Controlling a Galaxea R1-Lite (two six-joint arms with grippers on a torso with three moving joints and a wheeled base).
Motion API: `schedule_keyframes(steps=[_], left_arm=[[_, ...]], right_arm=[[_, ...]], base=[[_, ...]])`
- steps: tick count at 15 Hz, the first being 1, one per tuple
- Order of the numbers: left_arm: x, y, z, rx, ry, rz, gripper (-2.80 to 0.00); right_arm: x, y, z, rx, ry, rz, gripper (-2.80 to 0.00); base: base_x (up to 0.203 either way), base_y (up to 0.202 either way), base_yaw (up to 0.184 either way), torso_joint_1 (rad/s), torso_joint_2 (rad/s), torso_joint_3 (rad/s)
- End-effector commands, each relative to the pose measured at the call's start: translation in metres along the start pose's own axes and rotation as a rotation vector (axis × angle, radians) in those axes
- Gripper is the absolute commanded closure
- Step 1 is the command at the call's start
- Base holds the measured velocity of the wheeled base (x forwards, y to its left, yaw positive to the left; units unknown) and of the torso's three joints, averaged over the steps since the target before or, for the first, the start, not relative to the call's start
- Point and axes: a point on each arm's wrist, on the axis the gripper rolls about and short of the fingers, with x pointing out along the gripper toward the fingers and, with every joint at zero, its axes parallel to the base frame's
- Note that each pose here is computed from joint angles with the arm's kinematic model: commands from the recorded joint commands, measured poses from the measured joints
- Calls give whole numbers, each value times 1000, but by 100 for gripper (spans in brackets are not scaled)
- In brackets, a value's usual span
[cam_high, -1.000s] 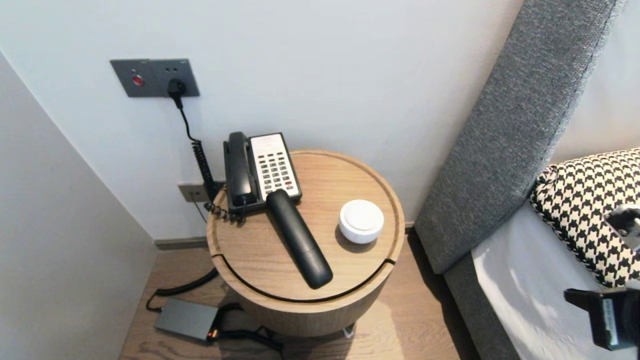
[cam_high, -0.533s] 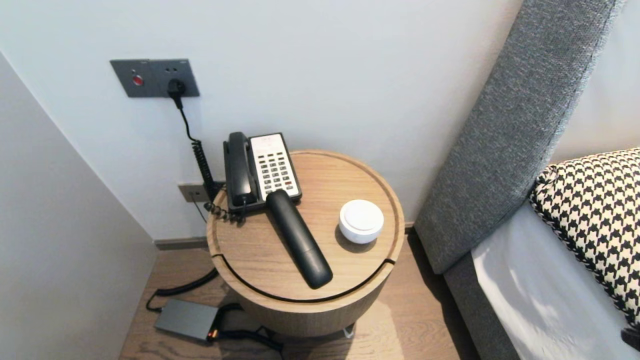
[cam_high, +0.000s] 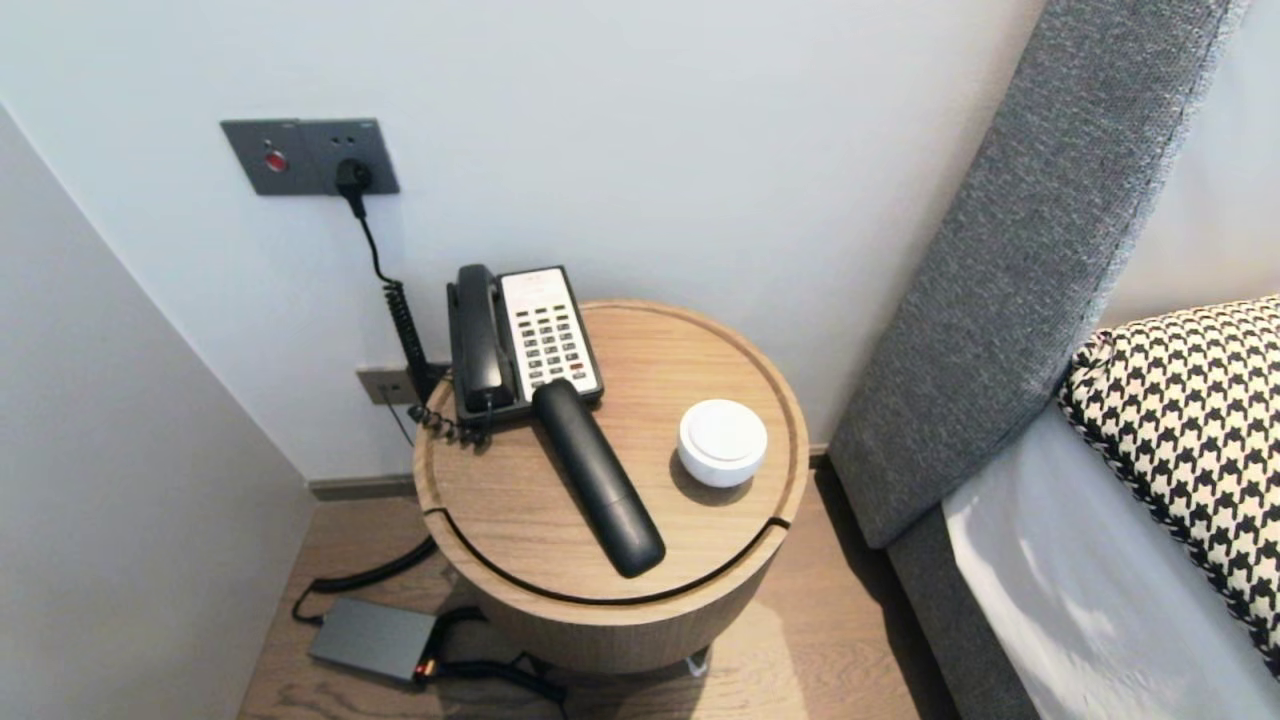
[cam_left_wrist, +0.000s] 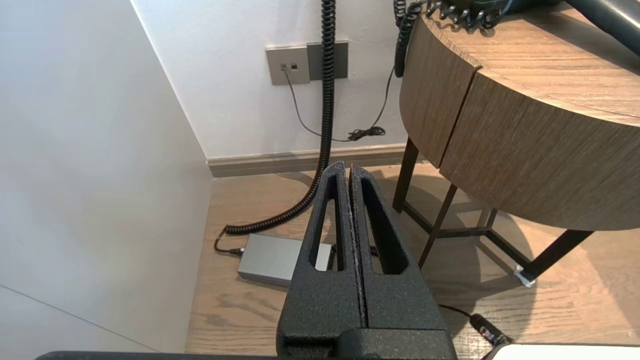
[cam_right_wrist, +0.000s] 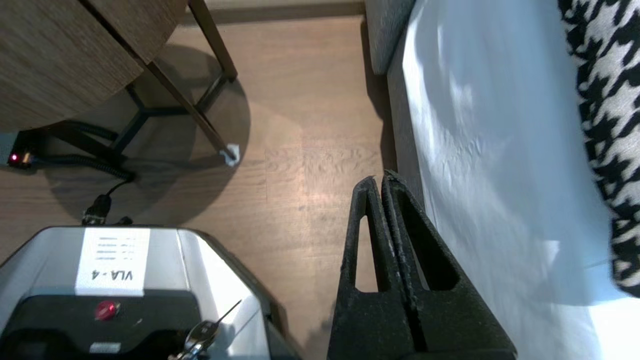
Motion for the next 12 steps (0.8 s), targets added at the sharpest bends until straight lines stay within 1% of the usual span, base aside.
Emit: schedule_keyframes(steps=[1,2,3,6,7,8,9,12], left_arm=[[1,0,-3,0,11,-1,0],[1,0,-3,0,11,0,0],[1,0,-3,0,11,-1,0],[1,0,-3,0,11,-1,0],[1,0,-3,0,11,-1,0],[1,0,-3,0,12,1,0],[1,0,-3,0,11,-1,0],[1,0,-3,0,11,-1,0]], right_arm=[[-5,3,-23,-11,-78,-2,0],[-5,4,-31,-20,-113,-8,0],[-5,4,-32,-28,-158,-20,0],[-10,4,-37,-36,-234,-31,0],[-10,4,-39,-31,-244,-32,0],[-7,5,-45,-26,-234,-36,0],[-7,5,-43,-23,-273,-43,0],[-7,5,-44,6,-281,-39,0]], base=[[0,0,0,0,0,0],[0,0,0,0,0,0],[0,0,0,0,0,0],[0,0,0,0,0,0],[0,0,0,0,0,0],[0,0,0,0,0,0],[0,0,0,0,0,0],[0,0,0,0,0,0]])
